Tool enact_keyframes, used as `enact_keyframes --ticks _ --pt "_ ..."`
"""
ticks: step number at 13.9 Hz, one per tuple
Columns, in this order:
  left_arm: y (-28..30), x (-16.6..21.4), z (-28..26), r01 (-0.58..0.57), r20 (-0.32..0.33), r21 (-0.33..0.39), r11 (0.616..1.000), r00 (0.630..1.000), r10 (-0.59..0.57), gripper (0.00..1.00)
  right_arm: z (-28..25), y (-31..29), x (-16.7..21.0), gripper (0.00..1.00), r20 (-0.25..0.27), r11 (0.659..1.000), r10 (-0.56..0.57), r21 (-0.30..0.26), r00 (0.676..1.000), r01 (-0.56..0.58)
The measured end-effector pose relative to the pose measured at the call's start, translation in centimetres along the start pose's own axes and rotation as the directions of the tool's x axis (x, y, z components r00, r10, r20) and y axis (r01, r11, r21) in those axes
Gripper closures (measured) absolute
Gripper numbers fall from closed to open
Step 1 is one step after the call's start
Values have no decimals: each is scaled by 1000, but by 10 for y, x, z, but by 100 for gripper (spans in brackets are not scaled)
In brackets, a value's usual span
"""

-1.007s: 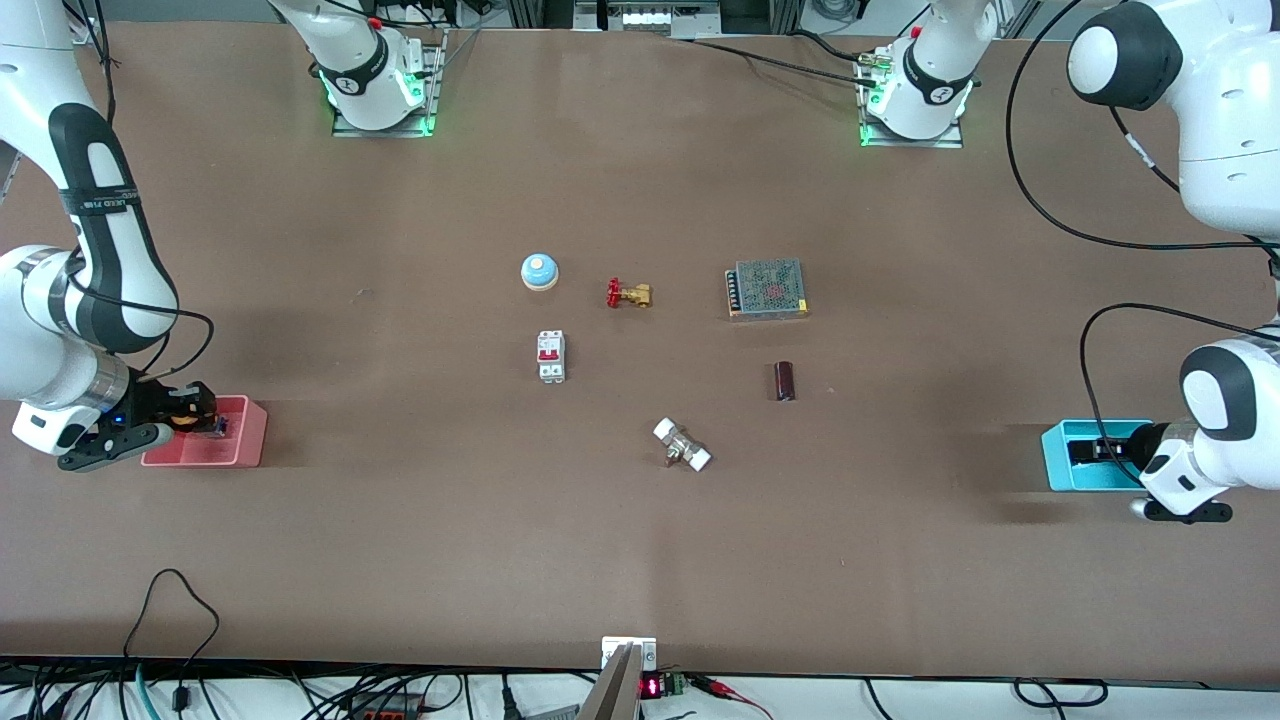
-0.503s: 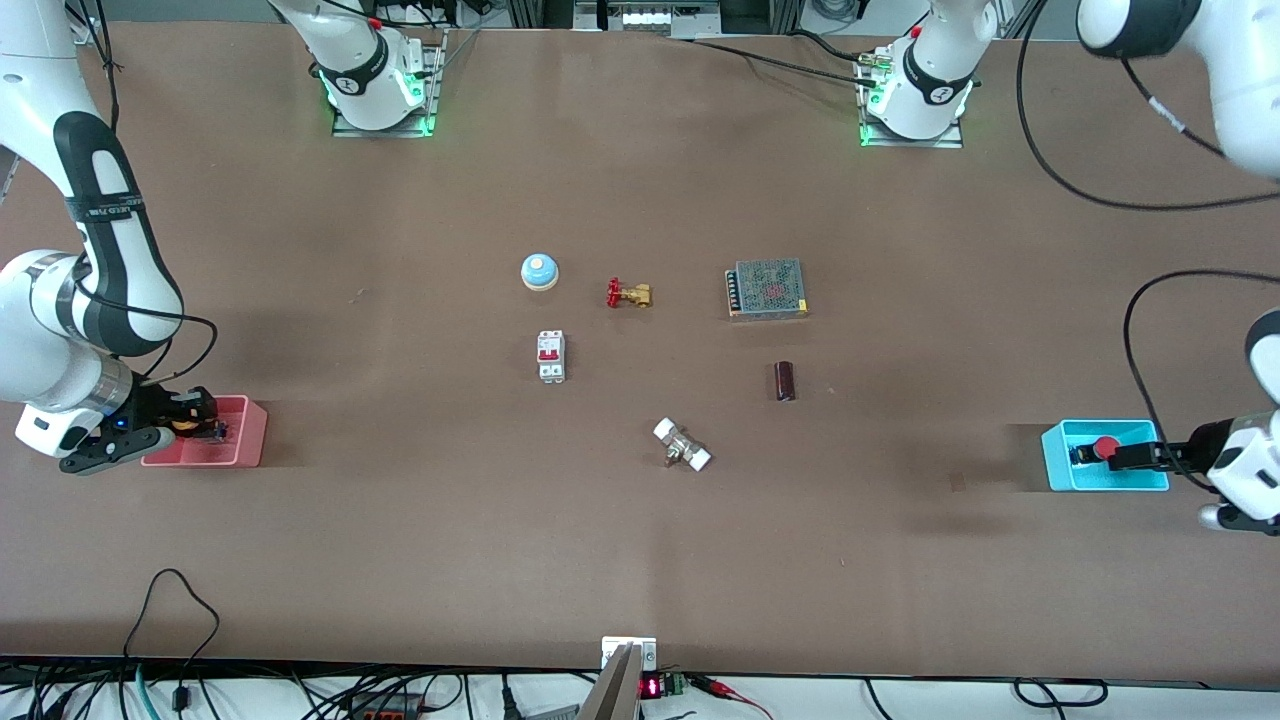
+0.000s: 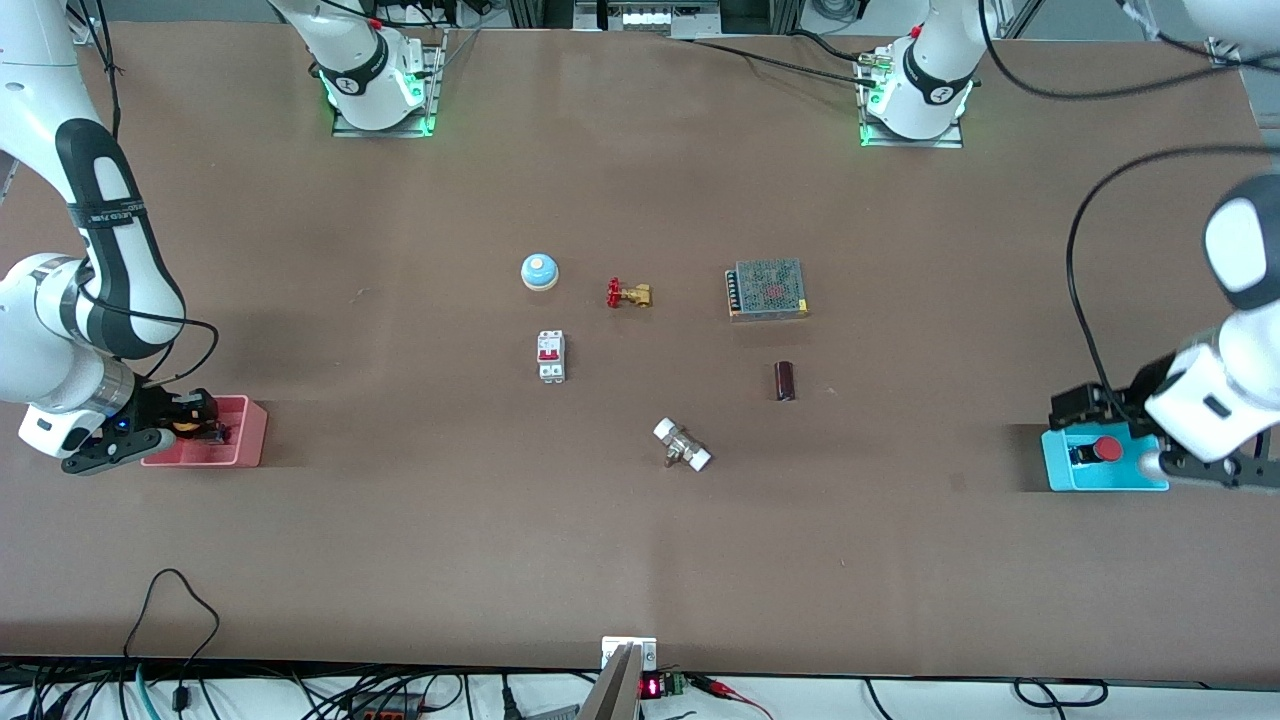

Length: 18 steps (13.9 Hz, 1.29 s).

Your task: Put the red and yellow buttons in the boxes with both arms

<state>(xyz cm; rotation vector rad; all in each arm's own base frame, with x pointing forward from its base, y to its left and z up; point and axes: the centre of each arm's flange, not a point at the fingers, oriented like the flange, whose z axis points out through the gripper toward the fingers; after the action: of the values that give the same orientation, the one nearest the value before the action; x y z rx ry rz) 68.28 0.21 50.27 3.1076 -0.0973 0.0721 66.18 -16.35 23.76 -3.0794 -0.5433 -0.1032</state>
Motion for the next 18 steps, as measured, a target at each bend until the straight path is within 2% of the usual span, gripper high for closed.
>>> enact_keyframes --ticks 5,6,7,9,10,11,12,14,18 --pt "6 -37 -41 67 1 16 998 998 -67 0 1 1 -1 52 0 1000 3 1 1000 -3" --pt "2 -42 -47 78 -4 14 997 997 -78 0 1 1 -1 46 0 1000 3 1 1000 -3" --pt "-4 -46 -52 90 -7 11 996 996 -90 0 1 1 -1 46 -1 1000 3 1 1000 -3" --pt "-19 -50 -56 112 -8 0 994 994 -112 0 1 1 -1 32 -2 1000 3 0 1000 -3" --pt "-23 -51 -55 117 -5 -2 993 993 -117 0 1 2 0 32 -4 1000 3 -1 1000 -3" --pt "-22 -52 -54 115 -2 -4 993 993 -115 0 -1 3 0 27 -9 1000 7 -2 1000 -7" --pt "-17 -52 -52 108 2 -5 994 994 -108 0 -6 5 2 18 -21 1000 16 -1 1000 -16" --pt "-3 -52 -50 95 20 -10 995 995 -94 0 -31 5 7 1 -30 1000 25 12 999 -25" --pt "5 -57 -47 91 58 -12 996 994 -90 0 -150 -33 20 0 -18 1000 3 27 1000 -3"
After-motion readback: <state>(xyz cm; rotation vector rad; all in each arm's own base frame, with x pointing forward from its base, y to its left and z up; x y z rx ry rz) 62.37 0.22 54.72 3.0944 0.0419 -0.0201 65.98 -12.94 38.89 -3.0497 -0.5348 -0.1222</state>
